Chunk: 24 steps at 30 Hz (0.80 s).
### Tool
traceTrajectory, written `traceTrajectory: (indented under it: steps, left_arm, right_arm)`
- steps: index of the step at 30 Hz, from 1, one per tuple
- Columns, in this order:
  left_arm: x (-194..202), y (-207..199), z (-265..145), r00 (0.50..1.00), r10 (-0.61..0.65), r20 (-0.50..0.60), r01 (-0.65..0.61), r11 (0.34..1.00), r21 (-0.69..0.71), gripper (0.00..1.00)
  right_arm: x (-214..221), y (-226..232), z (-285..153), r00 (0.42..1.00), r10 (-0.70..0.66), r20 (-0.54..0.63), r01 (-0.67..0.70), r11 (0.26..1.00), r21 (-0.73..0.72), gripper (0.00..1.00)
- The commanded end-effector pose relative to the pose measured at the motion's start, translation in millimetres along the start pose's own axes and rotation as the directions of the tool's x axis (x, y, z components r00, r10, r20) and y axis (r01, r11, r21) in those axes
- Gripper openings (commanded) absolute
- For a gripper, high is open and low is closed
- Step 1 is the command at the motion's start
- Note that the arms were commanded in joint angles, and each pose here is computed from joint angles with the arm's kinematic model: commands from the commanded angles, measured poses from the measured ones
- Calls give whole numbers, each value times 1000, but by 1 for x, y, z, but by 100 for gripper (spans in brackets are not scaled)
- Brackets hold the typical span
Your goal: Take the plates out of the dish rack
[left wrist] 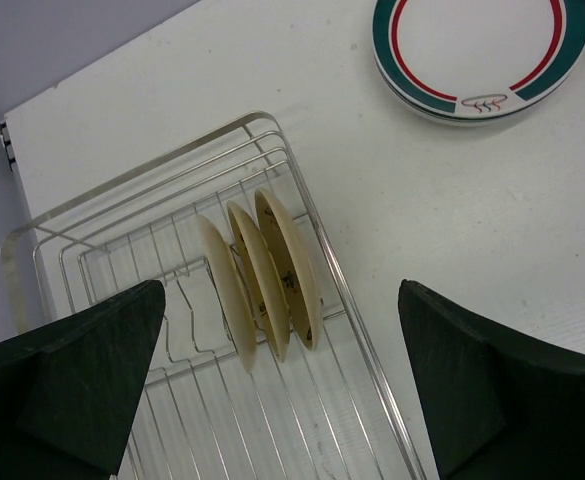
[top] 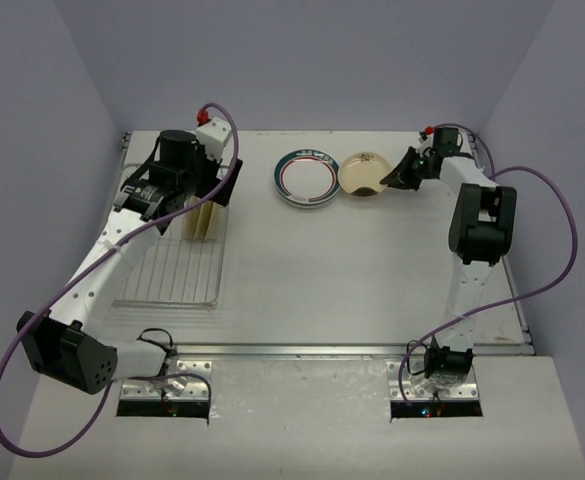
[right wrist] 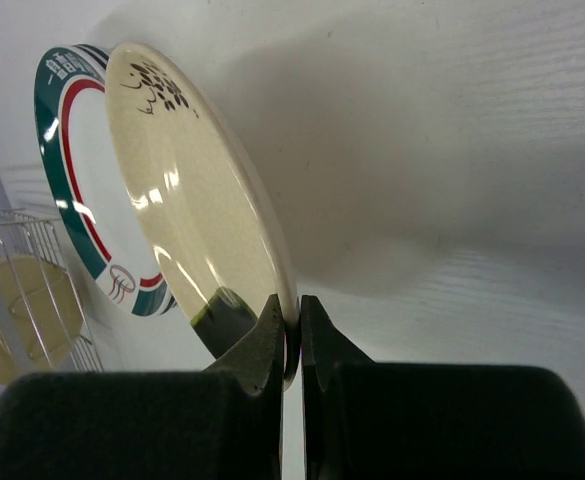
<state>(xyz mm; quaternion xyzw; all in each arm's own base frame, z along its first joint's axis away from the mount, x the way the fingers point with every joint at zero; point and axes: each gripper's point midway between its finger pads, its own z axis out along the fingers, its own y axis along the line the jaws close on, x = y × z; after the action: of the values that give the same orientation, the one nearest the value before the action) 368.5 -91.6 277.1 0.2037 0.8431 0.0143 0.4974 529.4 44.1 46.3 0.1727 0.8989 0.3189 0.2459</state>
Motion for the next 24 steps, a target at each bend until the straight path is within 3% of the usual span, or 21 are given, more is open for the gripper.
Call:
traceTrajectory:
  steps: [1,17,21,24]
  left_arm:
    - [-17,1,-5,996,-69,56,68,997,21,100]
    - [6,16,10,994,-105,-7,104,993,-46,100]
    - [14,22,13,991,-128,-31,127,990,-55,100]
    - [17,25,14,989,-144,-36,142,988,-56,100]
  right_arm:
    - [-31,-6,-6,996,-48,77,48,999,13,0]
    - [-28,-50,12,999,-6,47,3,998,65,2]
    - [-28,-53,10,999,-7,46,3,996,87,23]
    - [-29,-55,6,999,-9,50,4,994,110,50]
